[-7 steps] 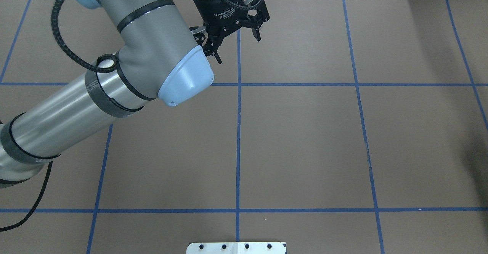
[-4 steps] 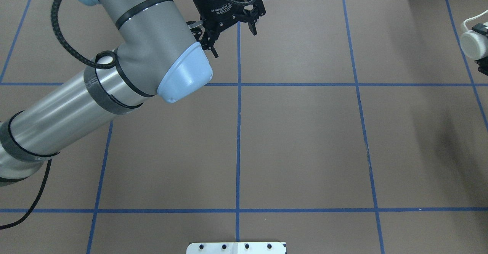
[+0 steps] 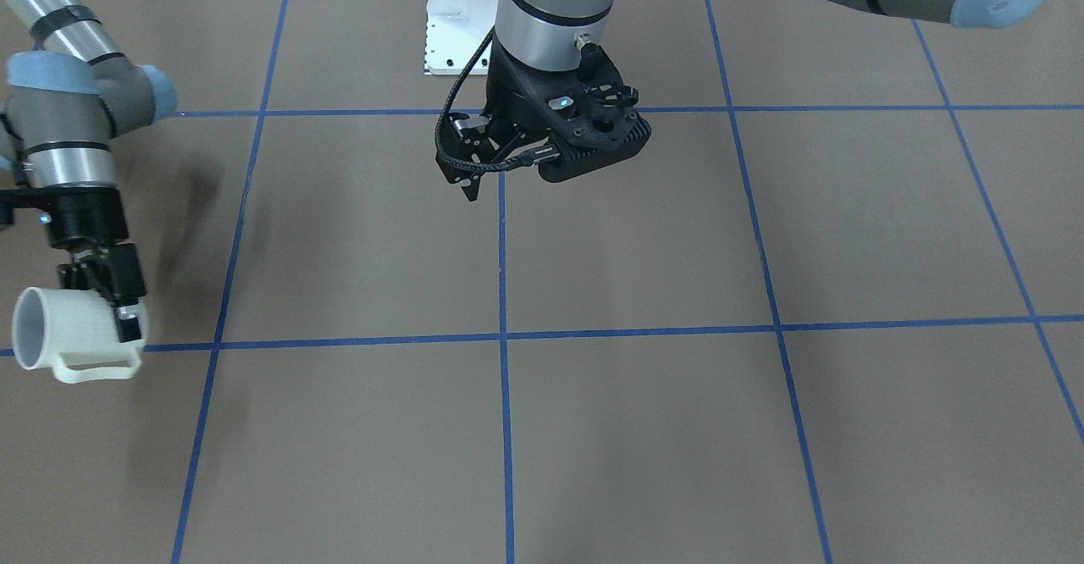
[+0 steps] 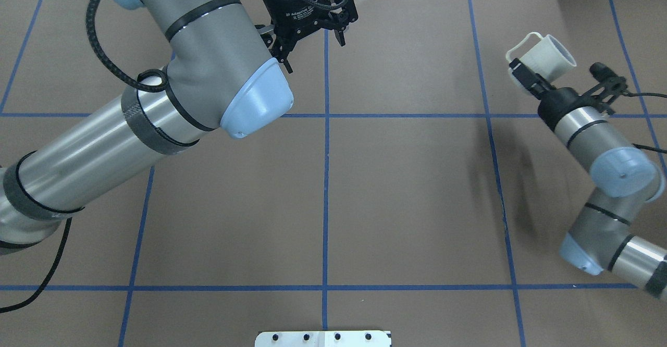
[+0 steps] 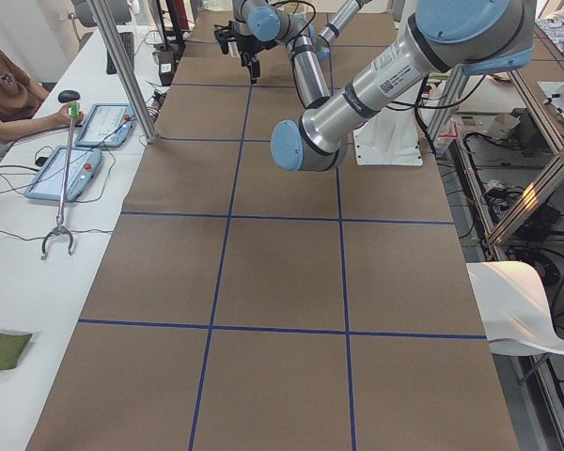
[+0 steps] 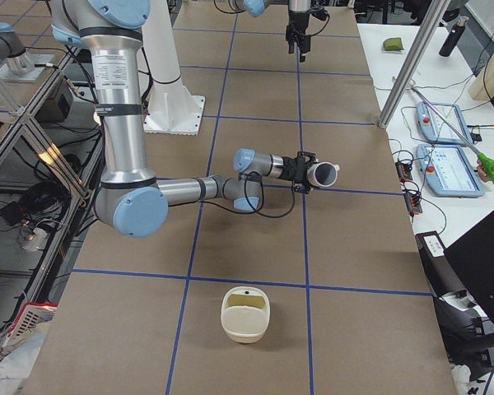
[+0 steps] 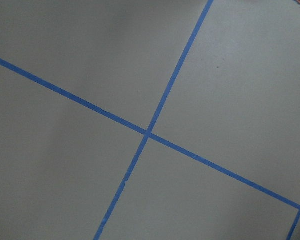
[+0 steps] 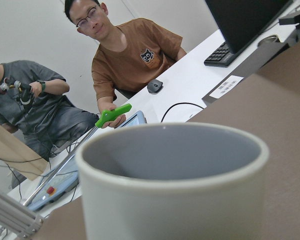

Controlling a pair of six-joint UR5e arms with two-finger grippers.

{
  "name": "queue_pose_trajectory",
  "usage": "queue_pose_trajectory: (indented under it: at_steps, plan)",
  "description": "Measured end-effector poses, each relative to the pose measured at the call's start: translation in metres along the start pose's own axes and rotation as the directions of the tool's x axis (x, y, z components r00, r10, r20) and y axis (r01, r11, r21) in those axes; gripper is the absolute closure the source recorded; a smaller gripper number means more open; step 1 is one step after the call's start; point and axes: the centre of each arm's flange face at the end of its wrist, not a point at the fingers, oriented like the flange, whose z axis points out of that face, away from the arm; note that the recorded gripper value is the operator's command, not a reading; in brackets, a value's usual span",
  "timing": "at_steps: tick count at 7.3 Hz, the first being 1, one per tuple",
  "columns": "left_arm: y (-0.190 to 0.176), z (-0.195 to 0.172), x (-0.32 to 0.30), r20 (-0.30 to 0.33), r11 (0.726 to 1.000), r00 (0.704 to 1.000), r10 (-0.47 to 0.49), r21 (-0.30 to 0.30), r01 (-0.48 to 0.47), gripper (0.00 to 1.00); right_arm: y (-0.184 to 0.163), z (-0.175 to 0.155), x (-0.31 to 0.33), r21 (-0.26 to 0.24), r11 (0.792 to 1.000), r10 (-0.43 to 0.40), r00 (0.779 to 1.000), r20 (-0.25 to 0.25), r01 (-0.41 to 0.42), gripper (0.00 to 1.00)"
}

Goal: Left arm hands cup to right arm to dump lemon

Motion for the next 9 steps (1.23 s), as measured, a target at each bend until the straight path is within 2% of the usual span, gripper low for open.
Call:
queue_pose_trajectory:
  at_steps: [2, 4, 6, 9]
  plan:
    - [-0.006, 0.011, 0.004, 0.03, 1.0, 1.0, -0.007, 0.019, 0.006, 0.0, 0.102, 0.007, -0.108, 0.055, 0.983, -0.171, 0.984, -0.053, 0.174, 0.9]
    - [-0.009, 0.019, 0.006, 0.071, 1.0, 0.997, -0.026, 0.019, 0.024, 0.0, 0.175, -0.006, -0.196, 0.097, 0.941, -0.312, 0.941, -0.13, 0.325, 0.88]
    - [0.009, 0.031, 0.01, 0.1, 1.0, 0.995, -0.017, -0.004, 0.018, 0.01, 0.215, -0.024, -0.258, 0.149, 0.882, -0.418, 0.888, -0.193, 0.448, 0.88]
    - [0.035, 0.048, 0.013, 0.119, 0.999, 0.993, 0.003, -0.039, 0.002, 0.07, 0.239, -0.042, -0.303, 0.211, 0.827, -0.478, 0.849, -0.226, 0.522, 0.86]
